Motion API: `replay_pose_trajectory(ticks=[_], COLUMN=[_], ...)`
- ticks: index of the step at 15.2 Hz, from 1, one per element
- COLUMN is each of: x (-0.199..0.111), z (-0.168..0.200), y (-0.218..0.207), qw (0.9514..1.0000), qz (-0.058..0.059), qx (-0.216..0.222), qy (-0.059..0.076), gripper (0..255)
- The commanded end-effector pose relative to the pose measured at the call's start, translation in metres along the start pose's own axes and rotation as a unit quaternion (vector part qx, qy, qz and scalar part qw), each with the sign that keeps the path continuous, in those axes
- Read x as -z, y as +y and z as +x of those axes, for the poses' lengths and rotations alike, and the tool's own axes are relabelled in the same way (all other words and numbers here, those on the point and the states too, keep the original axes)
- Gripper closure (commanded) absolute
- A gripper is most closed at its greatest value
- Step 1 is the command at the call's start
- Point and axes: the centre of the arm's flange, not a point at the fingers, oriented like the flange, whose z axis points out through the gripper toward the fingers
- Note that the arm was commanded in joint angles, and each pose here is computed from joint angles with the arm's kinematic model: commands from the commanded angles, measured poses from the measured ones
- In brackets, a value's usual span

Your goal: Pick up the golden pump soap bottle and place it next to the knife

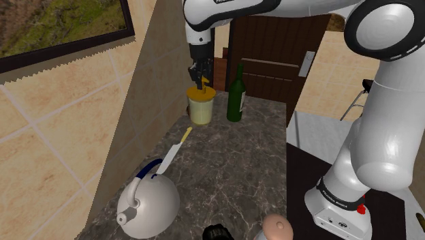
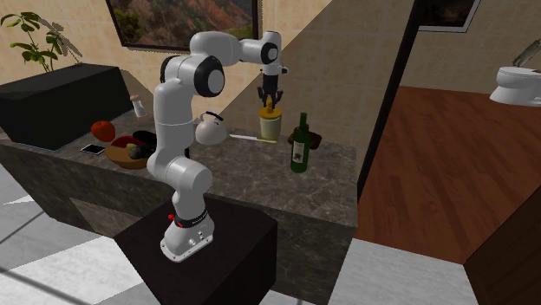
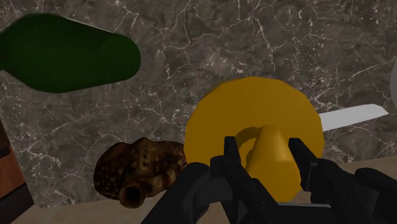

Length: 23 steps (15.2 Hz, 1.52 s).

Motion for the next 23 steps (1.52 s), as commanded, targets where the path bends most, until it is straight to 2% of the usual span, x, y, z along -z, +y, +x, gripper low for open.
replay_pose_trajectory(ticks=[1,16,23], x=[-0.01,-0.092,-0.092], z=[0.001,0.009,0.009], y=[0.001,0.001,0.001], qw=[1.0,1.0,1.0], qz=[0.0,0.0,0.0], qx=[0.0,0.0,0.0], qy=[0.001,0.001,0.001], gripper=[255,255,255])
